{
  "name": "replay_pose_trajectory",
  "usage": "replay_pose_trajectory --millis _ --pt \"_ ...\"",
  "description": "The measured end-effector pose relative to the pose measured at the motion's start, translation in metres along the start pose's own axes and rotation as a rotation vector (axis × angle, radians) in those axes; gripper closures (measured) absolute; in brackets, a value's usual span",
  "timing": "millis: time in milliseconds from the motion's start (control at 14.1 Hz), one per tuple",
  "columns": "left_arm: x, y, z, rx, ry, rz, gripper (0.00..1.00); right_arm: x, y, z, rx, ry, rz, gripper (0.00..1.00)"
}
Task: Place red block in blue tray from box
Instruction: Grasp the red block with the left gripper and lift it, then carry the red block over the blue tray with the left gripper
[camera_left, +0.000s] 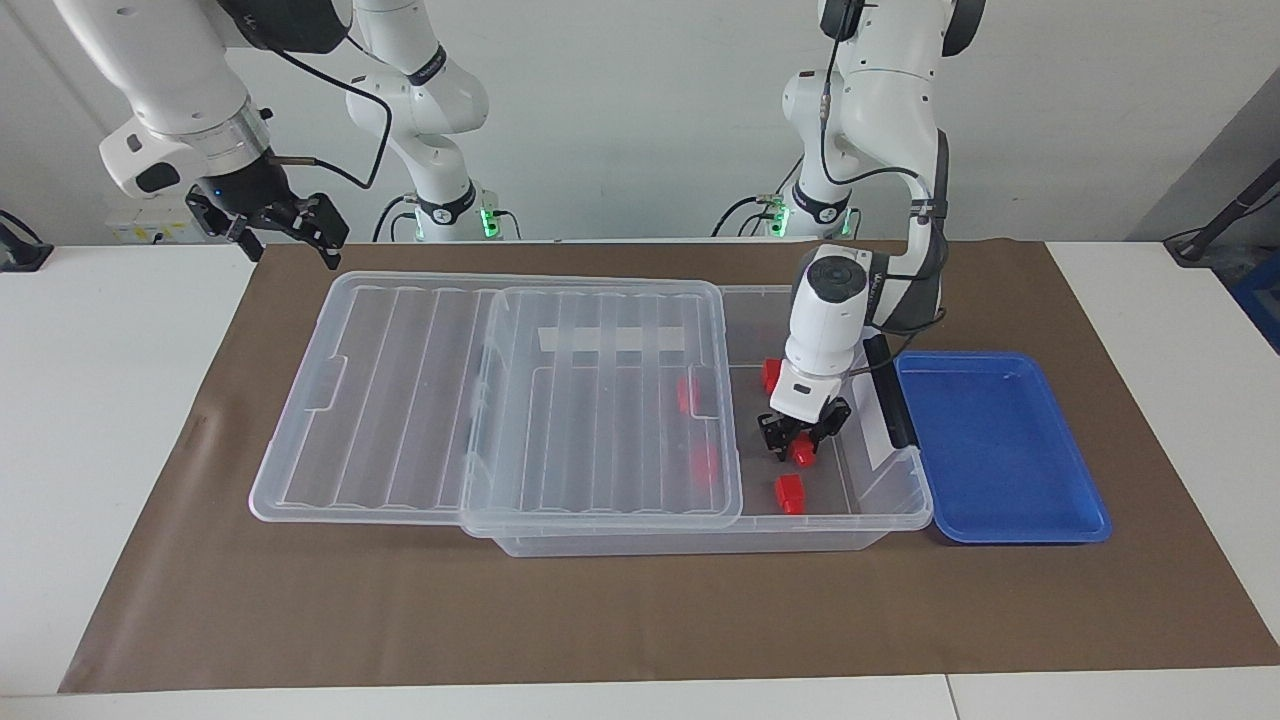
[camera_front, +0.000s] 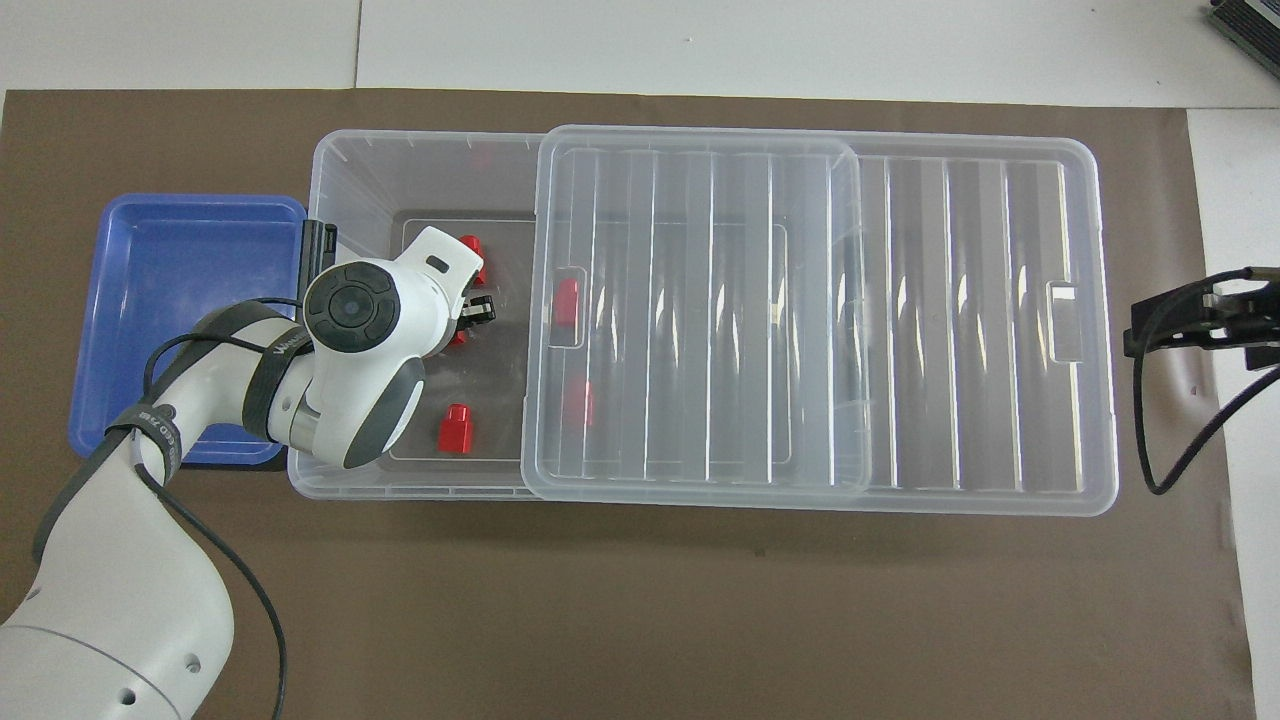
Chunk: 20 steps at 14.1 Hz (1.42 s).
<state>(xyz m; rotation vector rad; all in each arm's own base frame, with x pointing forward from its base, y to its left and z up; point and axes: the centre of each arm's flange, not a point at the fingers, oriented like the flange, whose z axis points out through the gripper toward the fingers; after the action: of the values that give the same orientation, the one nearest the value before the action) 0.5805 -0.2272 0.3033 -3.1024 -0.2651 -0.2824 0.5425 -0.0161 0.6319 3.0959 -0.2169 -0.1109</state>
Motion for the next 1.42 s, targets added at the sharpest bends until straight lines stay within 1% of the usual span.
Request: replay_pose_trajectory --millis 285,498,783,996,1138,1281,1423 --pt "0.007 0.005 -0.015 0.04 -0.037 -0.076 0.66 0.0 0.0 0.0 0.0 0.0 0.0 0.0" --pt "0.019 0.009 -0.052 0.063 -0.044 -0.156 0.66 0.0 0.0 0.0 0.0 0.0 0.0 0.0" --pt "0.028 0.004 -0.109 0.084 -0.059 -0.202 0.66 0.0 0.0 0.0 0.0 0.0 0.001 0.0" --pt "0.034 -0.001 -0.141 0.105 -0.096 -0.236 0.66 0.0 0.002 0.0 0.0 0.002 0.003 0.0" --pt "0.041 -0.011 -0.165 0.117 -0.1 -0.259 0.66 0.001 0.004 0.0 0.001 0.004 0.007 0.0" --pt "0.053 -0.032 -0.192 0.128 -0.104 -0.277 0.66 0.001 0.006 0.0 0.001 0.004 0.011 0.0" --pt "0.065 -0.054 -0.219 0.133 -0.122 -0.241 0.66 0.001 0.007 0.0 0.001 0.004 0.012 0.0"
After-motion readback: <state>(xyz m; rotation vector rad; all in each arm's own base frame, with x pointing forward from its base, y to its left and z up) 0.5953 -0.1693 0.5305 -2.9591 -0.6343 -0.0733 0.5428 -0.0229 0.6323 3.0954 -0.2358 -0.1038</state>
